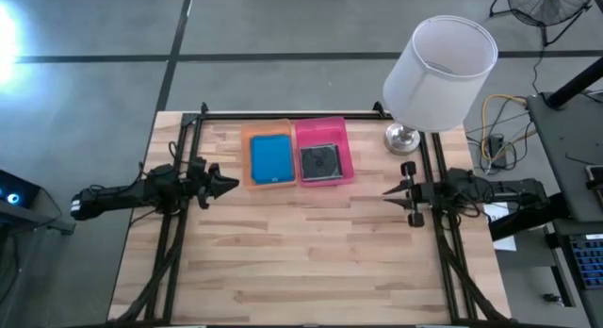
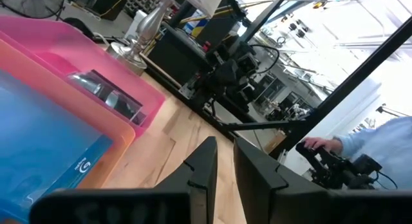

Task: Pick & place jewel cases by type
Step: Return to Home Position

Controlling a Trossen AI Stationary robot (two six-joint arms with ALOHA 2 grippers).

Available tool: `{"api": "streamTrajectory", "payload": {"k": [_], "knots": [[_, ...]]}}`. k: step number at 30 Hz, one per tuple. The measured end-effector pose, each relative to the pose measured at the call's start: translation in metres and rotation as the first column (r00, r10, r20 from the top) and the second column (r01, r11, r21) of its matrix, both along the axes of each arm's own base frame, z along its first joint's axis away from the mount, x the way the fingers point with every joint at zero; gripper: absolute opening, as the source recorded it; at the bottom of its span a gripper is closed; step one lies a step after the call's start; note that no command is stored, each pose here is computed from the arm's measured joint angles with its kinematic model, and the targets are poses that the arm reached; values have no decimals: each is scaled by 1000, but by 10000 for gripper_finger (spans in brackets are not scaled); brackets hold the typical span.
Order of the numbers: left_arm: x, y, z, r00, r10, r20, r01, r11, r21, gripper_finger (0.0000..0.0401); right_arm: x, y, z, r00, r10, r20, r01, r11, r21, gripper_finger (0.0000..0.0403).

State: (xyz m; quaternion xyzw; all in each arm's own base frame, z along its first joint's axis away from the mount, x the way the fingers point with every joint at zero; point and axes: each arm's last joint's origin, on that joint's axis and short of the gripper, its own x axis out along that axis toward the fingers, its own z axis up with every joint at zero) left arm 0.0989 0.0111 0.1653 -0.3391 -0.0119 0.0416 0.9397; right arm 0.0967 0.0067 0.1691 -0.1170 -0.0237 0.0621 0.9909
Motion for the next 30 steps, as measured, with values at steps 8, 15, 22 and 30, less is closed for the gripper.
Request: {"api": "streamTrajectory", "payload": {"k": [8, 15, 22, 30], "knots": [[0, 0, 0, 1000, 0, 0, 0, 1000, 0, 35, 0, 1, 1, 1000, 12, -1, -12, 992, 127, 68], [0, 0, 0, 1000, 0, 0, 0, 1000, 0, 35, 1, 1, 0, 1000, 11, -17, -9, 992, 128, 68], [0, 0, 0, 1000, 1, 0, -1, 1000, 0, 35, 1, 1, 0, 1000, 11, -16, -9, 992, 128, 68], [0, 0, 0, 1000, 1, 0, -1, 1000, 0, 35, 1, 1, 0, 1000, 10, -16, -8, 992, 128, 68]]}}
